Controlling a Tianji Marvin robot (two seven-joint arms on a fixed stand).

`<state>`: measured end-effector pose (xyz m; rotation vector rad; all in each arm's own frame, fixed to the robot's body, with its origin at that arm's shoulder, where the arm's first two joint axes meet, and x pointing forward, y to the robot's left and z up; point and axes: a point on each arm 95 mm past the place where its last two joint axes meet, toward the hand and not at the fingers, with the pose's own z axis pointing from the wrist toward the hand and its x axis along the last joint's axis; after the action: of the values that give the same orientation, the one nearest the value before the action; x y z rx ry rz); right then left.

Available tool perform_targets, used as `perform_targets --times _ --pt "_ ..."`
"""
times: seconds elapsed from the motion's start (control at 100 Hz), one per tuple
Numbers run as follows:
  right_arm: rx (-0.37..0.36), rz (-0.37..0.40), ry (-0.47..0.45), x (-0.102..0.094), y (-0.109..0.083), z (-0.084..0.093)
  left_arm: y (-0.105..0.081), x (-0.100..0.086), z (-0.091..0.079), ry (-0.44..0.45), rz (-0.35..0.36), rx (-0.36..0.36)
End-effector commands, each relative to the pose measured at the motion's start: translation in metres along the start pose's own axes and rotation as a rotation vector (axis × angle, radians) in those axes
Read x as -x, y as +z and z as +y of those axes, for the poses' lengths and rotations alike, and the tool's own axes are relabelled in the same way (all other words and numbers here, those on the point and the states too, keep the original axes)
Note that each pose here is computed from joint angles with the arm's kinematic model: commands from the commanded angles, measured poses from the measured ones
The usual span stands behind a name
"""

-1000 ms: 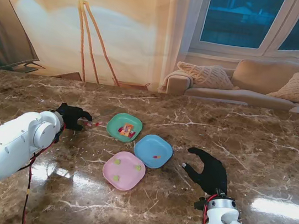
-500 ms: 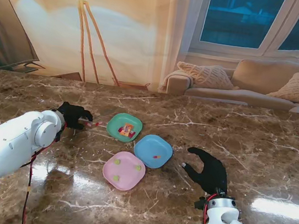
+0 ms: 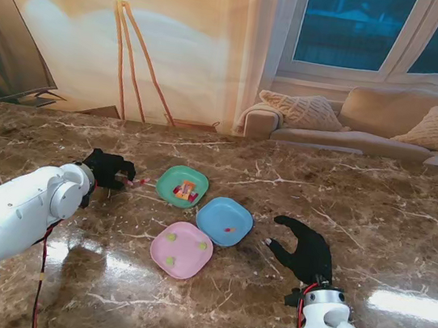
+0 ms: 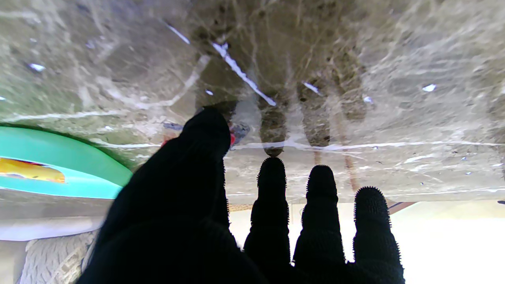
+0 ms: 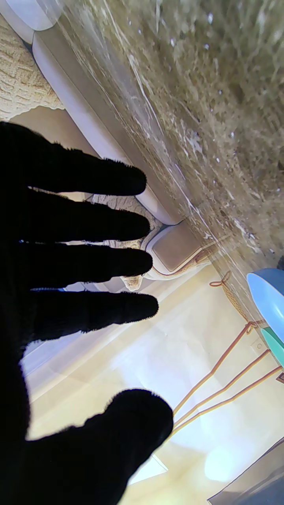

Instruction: Portion candies into small dishes

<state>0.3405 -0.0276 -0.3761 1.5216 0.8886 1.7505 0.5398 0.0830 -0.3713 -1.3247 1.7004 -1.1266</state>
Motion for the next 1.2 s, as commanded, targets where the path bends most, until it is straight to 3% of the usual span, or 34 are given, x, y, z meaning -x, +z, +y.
perform_targets --times 0.0,0.25,0.91,1.19 --pt "-0.024 -0.007 0.001 0.001 -0.002 -0.004 -0.004 0.003 0.027 0.007 -0.01 0.053" --pt "-0.027 -0.006 0.002 -0.002 0.0 -0.005 -0.004 0.004 0.037 -0.016 -0.001 0.032" --pt "-0.04 -0.004 0.026 -0.003 0.001 -0.01 -0.013 0.009 0.072 -0.021 0.013 0.074" --pt "-0.046 -0.001 0.032 -0.005 0.001 -0.012 -0.017 0.017 0.078 0.005 0.02 0.095"
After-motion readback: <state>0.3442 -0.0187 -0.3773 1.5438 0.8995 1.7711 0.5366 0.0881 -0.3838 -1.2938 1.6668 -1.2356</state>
